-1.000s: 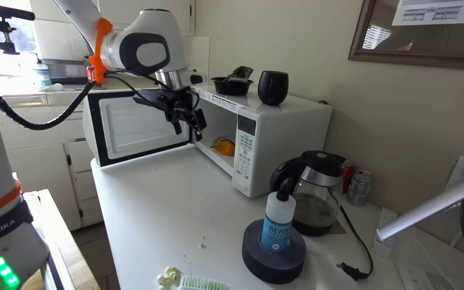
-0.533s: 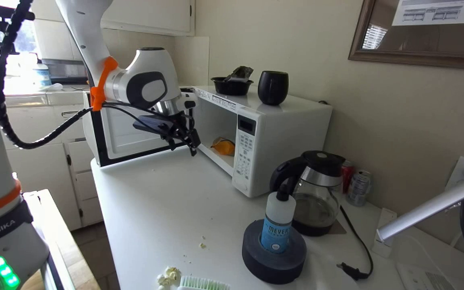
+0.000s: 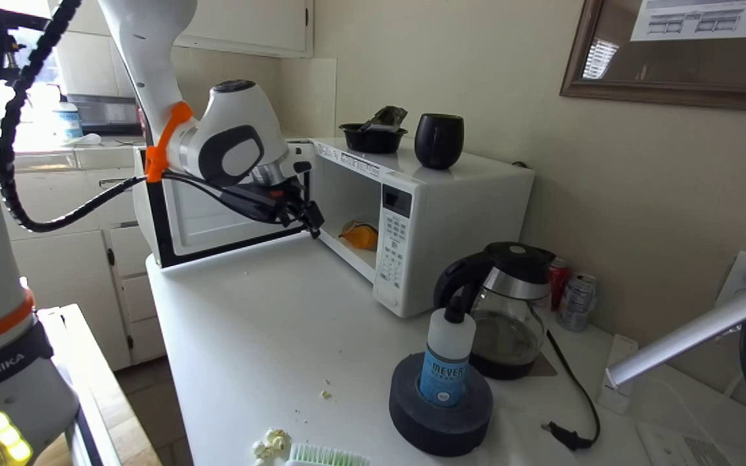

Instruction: Remove the orange packet from the microwave

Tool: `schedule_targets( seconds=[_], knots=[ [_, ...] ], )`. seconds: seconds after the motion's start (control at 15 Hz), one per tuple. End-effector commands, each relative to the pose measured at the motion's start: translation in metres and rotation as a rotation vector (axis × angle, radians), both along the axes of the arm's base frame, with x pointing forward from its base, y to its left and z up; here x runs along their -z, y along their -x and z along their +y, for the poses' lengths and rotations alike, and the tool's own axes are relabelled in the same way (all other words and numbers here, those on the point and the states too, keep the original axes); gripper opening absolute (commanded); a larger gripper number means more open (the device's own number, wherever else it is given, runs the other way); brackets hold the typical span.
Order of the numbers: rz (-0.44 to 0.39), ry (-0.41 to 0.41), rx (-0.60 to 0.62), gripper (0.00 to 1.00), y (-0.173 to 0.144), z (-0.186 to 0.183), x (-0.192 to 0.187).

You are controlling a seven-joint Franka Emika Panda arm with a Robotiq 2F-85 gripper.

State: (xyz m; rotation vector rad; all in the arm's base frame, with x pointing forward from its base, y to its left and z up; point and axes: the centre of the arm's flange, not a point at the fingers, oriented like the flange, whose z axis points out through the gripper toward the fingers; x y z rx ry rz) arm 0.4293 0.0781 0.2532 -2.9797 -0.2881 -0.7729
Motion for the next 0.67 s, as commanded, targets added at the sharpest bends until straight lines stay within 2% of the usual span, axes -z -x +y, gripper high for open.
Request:
schedule_targets(
  seconds=[0.0, 0.27, 0.6],
  knots=[
    [-0.105, -0.102, 0.062, 1.00, -0.024, 0.003, 0.014],
    [-0.174, -0.160, 0.133, 1.00, -0.052, -0.005, 0.013],
    [-0.172, -0.179, 0.187, 1.00, -0.090, -0.017, 0.022]
  ],
)
